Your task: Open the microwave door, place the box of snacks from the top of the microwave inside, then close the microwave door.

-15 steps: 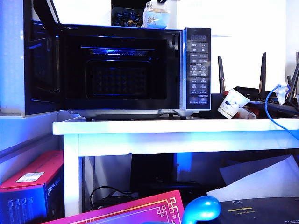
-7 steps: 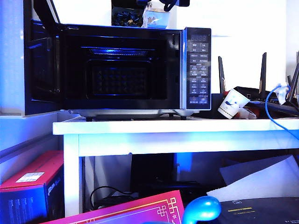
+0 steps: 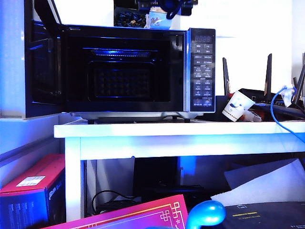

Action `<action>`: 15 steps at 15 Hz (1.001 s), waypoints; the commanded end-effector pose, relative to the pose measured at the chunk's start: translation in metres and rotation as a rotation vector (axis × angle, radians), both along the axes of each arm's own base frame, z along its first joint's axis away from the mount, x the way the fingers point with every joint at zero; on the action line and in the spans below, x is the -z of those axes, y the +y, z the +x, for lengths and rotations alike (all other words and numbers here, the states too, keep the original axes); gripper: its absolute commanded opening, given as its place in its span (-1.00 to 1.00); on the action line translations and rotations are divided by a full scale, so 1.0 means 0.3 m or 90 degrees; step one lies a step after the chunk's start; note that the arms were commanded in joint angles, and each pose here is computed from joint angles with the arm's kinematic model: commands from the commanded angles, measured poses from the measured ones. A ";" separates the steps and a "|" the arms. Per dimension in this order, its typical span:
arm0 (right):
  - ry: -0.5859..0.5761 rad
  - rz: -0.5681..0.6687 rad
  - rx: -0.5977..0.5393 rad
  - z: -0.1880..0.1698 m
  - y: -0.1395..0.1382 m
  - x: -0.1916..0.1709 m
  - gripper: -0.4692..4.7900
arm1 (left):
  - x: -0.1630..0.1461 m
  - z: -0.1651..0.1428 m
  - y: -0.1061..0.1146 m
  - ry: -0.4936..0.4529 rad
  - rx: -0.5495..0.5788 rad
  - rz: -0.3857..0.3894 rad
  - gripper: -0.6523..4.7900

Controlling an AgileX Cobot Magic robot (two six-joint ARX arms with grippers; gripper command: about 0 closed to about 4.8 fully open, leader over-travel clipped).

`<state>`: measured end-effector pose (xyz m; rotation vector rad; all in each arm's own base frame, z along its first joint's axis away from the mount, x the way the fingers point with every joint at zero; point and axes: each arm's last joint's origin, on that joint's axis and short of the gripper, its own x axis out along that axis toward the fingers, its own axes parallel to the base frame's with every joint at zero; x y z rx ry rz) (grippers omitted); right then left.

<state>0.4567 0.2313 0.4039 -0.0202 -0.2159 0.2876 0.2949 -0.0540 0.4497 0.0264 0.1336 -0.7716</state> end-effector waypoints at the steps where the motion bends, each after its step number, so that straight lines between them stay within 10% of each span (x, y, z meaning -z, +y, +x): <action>1: 0.013 0.002 -0.004 0.000 0.001 0.003 1.00 | -0.009 -0.008 0.000 -0.002 0.005 -0.002 -0.78; 6: 0.037 -0.006 -0.004 0.012 0.007 0.032 0.97 | -0.008 -0.009 0.000 0.001 0.004 -0.002 -0.78; 9: 0.036 -0.005 -0.004 0.012 0.007 0.032 0.22 | -0.008 -0.009 0.000 0.001 0.004 -0.002 -0.78; 15: 0.009 0.009 -0.004 0.009 0.006 0.015 0.22 | -0.008 -0.009 0.000 0.001 0.004 -0.002 -0.78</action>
